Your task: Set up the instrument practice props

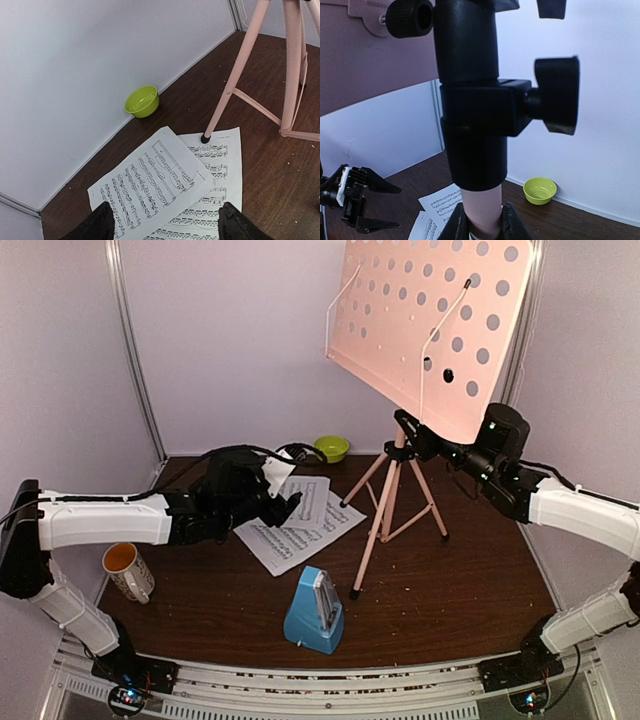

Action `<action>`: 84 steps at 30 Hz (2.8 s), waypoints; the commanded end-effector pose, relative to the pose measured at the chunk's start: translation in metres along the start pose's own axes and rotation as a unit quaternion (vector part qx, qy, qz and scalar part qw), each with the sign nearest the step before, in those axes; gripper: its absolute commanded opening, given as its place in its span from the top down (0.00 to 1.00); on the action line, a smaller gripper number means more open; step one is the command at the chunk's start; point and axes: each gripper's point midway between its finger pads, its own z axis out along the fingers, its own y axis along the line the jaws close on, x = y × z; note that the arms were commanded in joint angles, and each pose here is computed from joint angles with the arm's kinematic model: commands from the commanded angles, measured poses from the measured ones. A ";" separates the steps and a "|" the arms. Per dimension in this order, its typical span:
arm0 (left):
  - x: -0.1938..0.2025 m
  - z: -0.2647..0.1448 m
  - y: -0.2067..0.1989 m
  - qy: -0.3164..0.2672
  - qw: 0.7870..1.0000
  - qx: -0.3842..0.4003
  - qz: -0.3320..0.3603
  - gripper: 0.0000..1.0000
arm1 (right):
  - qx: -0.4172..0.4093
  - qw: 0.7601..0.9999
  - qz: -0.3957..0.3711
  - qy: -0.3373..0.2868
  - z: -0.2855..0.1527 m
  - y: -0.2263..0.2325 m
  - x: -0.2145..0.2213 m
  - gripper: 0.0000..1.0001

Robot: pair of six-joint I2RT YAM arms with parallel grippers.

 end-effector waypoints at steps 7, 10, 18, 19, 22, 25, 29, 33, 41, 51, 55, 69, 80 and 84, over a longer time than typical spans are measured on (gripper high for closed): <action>0.000 -0.003 0.008 -0.005 0.999 0.010 -0.030 0.27 | -0.176 0.978 -0.041 -0.108 -0.010 0.043 -0.109 1.00; 0.006 0.004 0.007 0.011 0.999 0.017 -0.038 0.27 | -0.204 0.973 -0.045 -0.097 -0.009 0.049 -0.112 1.00; 0.051 0.036 0.005 0.126 0.987 0.056 -0.084 0.27 | -0.212 0.973 -0.058 -0.074 -0.010 0.049 -0.107 1.00; 0.060 0.041 0.004 0.141 0.984 0.061 -0.091 0.27 | -0.210 0.973 -0.060 -0.075 -0.011 0.049 -0.109 1.00; 0.089 0.054 -0.003 0.185 0.975 0.076 -0.093 0.28 | -0.206 0.973 -0.066 -0.077 -0.013 0.049 -0.117 1.00; 0.108 0.064 -0.012 0.214 0.970 0.084 -0.085 0.28 | -0.207 0.973 -0.068 -0.078 -0.015 0.050 -0.120 1.00; 0.135 0.076 -0.019 0.257 0.960 0.085 -0.075 0.28 | -0.206 0.973 -0.067 -0.079 -0.017 0.050 -0.120 1.00; 0.169 0.079 -0.020 0.304 0.945 0.082 -0.084 0.28 | -0.204 0.973 -0.068 -0.087 -0.020 0.051 -0.129 1.00; 0.237 0.056 -0.002 0.394 0.910 0.057 -0.113 0.30 | -0.191 0.973 -0.075 -0.106 -0.024 0.050 -0.150 1.00; 0.287 0.019 0.029 0.463 0.870 -0.009 -0.169 0.33 | -0.170 0.975 -0.085 -0.114 -0.021 0.041 -0.157 1.00; 0.301 0.005 0.045 0.483 0.854 -0.036 -0.191 0.34 | -0.162 0.977 -0.093 -0.108 -0.020 0.037 -0.153 1.00; 0.186 0.040 0.065 0.307 0.932 0.016 -0.191 0.34 | -0.148 0.978 -0.090 -0.120 -0.024 0.017 -0.156 1.00; 0.115 0.114 0.017 0.244 0.944 0.104 -0.197 0.34 | -0.184 0.973 -0.075 -0.118 -0.008 0.018 -0.133 1.00; 0.136 0.128 0.001 0.280 0.936 0.108 -0.186 0.33 | -0.186 0.973 -0.081 -0.111 -0.005 0.017 -0.128 1.00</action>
